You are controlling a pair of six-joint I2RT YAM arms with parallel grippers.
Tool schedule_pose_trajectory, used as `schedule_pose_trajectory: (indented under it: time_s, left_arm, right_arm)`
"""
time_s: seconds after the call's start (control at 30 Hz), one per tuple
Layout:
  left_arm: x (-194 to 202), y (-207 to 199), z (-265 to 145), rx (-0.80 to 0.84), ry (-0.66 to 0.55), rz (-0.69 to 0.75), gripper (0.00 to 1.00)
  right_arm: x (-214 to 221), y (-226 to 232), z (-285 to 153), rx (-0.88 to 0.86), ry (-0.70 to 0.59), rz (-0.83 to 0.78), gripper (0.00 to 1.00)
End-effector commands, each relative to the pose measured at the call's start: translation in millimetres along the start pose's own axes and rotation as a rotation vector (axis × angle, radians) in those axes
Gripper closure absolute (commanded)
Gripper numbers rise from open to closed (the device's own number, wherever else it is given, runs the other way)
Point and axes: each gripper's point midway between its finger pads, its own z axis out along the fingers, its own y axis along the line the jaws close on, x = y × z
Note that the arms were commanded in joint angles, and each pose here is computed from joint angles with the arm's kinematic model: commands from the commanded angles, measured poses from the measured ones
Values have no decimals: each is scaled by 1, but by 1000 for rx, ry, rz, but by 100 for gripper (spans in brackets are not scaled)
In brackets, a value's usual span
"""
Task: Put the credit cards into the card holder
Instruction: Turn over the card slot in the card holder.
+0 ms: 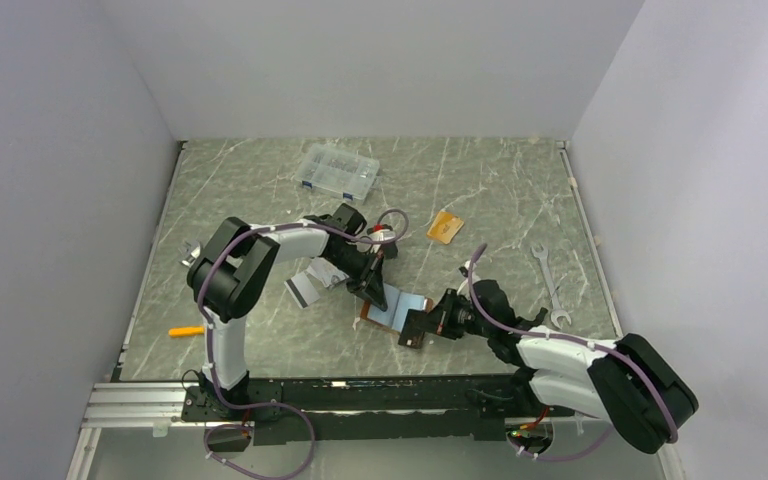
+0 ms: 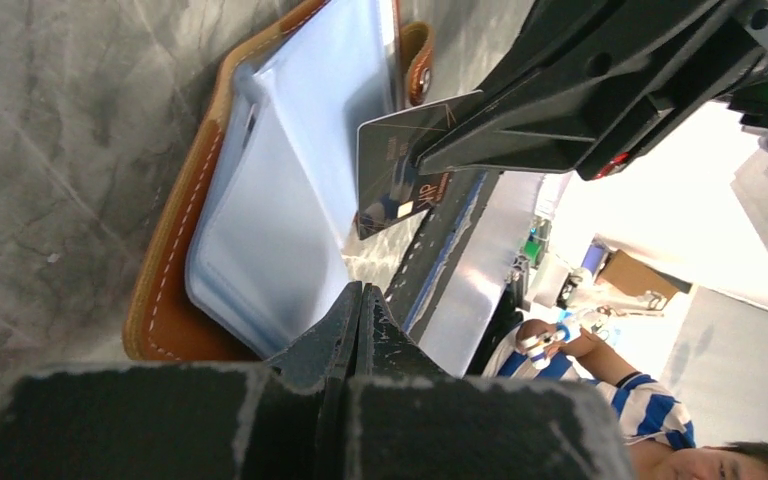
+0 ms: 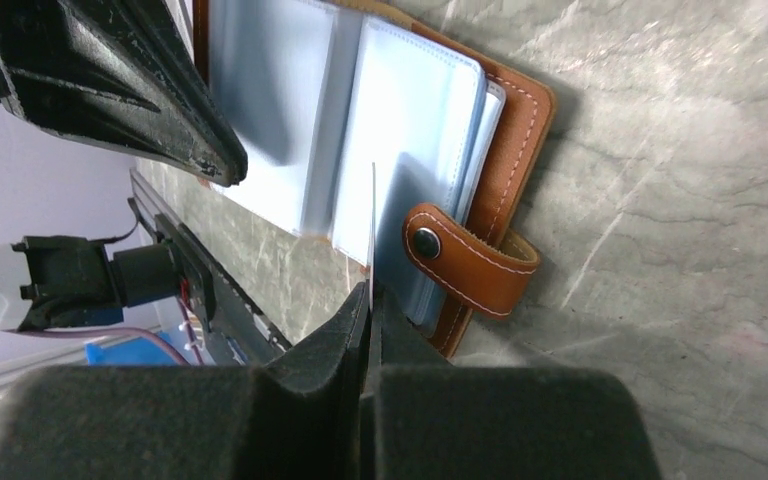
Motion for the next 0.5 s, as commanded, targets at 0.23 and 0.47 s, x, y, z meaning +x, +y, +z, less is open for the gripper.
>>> schedule_pose_trajectory:
  time_s: [0.23, 0.47]
  left_arm:
    - [-1, 25, -9, -133, -57, 78, 100]
    - [9, 30, -13, -240, -73, 226, 100]
  right_arm:
    - [-40, 28, 2, -84, -94, -6, 100]
    - [-51, 45, 14, -131, -76, -2, 100]
